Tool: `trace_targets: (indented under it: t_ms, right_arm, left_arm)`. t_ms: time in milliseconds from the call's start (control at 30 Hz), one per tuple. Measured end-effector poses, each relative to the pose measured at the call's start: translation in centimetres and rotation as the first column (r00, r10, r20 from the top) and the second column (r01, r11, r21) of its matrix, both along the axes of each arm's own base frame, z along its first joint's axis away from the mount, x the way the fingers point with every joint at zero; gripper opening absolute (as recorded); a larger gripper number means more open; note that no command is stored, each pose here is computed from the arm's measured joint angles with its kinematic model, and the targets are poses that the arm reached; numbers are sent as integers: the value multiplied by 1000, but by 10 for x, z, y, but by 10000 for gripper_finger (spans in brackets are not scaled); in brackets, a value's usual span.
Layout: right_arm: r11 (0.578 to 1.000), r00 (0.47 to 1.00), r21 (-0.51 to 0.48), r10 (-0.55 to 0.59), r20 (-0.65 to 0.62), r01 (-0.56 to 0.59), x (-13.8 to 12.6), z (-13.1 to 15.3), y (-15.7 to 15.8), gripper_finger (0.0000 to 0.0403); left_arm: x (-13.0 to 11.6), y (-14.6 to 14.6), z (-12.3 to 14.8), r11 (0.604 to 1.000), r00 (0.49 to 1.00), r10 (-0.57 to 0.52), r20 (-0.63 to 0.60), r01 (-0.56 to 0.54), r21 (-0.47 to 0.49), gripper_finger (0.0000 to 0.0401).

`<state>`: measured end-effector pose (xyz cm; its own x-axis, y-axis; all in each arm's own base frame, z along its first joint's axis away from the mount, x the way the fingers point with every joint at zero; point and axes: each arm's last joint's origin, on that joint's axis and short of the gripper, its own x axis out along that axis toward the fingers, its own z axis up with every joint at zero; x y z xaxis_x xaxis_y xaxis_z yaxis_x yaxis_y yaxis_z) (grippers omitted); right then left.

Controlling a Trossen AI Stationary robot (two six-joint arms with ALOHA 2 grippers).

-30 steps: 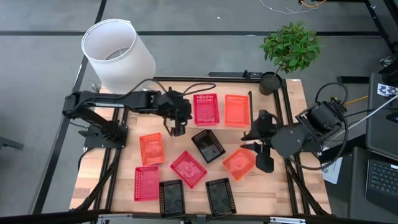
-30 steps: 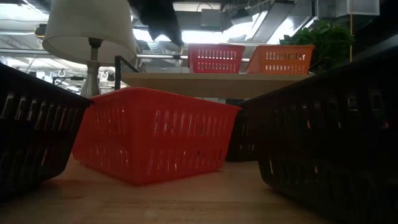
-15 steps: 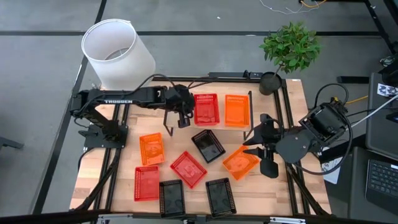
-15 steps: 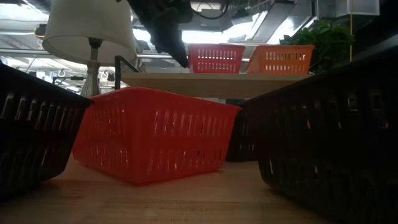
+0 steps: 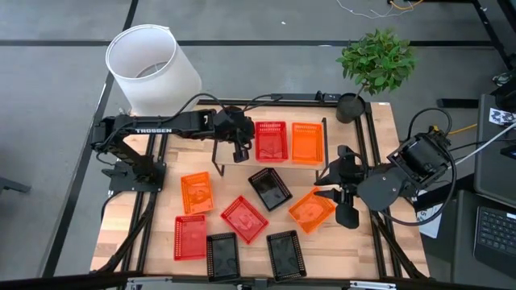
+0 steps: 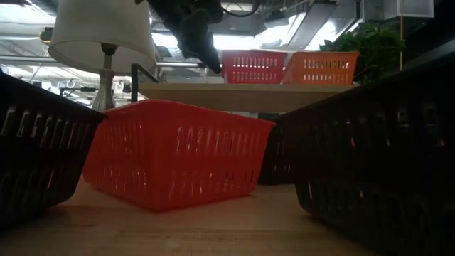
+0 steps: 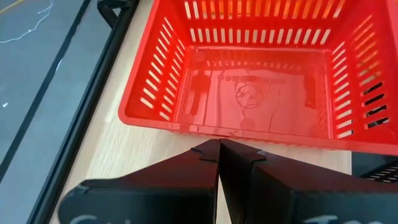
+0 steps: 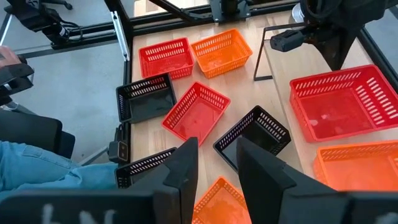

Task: Stack baskets on shelf by color
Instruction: Put the right red bin on the shelf

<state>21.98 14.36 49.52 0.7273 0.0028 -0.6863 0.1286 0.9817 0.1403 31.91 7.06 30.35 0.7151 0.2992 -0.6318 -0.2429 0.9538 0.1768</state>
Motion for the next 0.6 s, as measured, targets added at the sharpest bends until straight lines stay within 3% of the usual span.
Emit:
trace_targets:
  t_ms: [600]
  right_arm:
    - [1000,1000,9,-1,7,1,1,1,0,108]
  left_arm:
    - [4,5,1,998,1000,-2,19,1,66,0]
